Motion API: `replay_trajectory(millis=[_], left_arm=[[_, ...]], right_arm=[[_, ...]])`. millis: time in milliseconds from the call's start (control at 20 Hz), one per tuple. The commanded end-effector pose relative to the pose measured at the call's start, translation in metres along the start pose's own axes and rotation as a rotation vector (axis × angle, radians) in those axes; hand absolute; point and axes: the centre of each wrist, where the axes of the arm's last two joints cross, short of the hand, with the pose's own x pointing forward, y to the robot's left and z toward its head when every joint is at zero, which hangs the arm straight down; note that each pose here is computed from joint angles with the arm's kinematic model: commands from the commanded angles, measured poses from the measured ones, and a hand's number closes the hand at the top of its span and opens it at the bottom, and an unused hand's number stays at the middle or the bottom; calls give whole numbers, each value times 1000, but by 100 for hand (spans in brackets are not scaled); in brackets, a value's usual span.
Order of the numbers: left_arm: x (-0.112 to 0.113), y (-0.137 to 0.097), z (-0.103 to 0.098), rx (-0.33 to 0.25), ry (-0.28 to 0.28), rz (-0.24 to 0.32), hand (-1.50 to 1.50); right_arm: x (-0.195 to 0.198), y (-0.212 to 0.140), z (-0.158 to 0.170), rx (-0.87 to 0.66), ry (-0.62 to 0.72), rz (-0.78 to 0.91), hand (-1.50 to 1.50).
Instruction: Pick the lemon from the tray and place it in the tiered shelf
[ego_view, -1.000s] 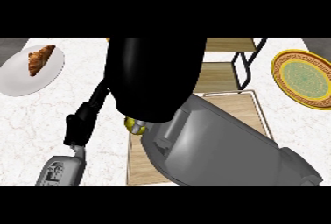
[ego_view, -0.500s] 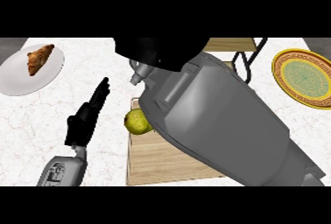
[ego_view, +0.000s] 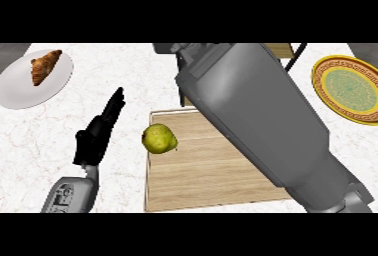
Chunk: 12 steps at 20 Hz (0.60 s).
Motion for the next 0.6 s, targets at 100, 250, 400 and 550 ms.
replay_trajectory(millis=[100,250,400,550], left_arm=[[4,4,5,6,-12,-6,0],[-3,-6,-7,-13,-12,-1,0],[4,-8,13,-16,-7,10,0],[4,-2,-1,-20,-27,2,0]], right_arm=[[-26,35,-17,-33,-30,84,150],[-22,45,-12,-31,0,25,150],[-49,60,-31,-73,83,13,150],[-49,54,-25,-117,107,-267,150]])
